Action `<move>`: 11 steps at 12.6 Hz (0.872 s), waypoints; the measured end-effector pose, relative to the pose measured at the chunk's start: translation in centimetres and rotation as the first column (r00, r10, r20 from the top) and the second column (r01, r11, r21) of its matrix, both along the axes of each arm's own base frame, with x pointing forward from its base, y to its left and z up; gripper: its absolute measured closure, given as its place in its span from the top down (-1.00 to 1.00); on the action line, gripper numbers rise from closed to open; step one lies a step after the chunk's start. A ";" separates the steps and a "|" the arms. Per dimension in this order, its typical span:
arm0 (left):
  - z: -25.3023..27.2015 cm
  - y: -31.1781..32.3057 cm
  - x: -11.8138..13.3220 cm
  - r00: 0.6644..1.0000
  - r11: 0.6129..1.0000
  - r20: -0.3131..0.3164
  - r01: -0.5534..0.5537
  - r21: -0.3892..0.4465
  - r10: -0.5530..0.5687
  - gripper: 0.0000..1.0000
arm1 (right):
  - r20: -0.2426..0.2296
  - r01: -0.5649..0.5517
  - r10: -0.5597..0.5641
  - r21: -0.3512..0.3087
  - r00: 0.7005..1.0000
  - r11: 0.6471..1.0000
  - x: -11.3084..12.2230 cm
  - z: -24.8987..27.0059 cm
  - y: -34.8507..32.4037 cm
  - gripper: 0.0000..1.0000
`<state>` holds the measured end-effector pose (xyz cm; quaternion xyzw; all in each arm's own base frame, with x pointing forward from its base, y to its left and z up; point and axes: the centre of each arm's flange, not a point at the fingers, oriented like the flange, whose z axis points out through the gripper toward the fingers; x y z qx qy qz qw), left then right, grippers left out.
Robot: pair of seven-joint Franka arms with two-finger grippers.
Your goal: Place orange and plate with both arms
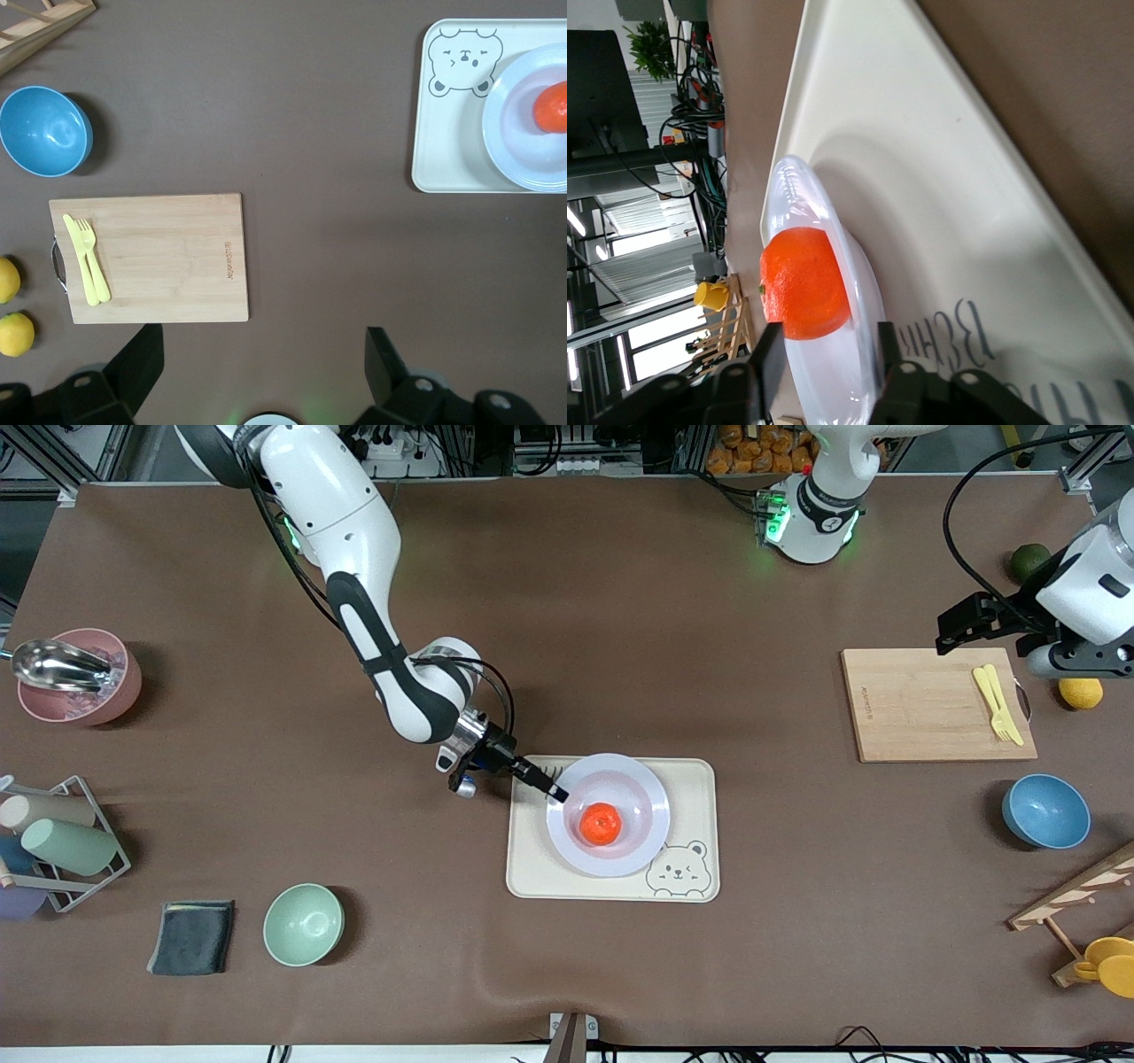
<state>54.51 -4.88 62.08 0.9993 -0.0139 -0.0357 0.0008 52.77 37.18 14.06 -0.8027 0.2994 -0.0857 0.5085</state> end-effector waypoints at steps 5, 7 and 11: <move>0.0 0.1 0.1 1.000 1.000 0.005 -0.001 0.000 0.001 1.00 | -0.011 -0.005 0.005 -0.035 1.000 0.999 0.3 -0.6 -0.8 0.12; 0.1 0.1 0.1 1.000 1.000 0.008 0.005 0.015 -0.005 1.00 | -0.066 -0.026 0.022 -0.060 0.998 0.998 1.2 -0.2 -1.5 0.10; 0.6 -0.7 0.1 0.998 0.996 0.026 0.057 0.068 -0.059 1.00 | -0.222 -0.078 0.051 -0.116 0.974 0.990 4.5 2.7 -1.4 0.09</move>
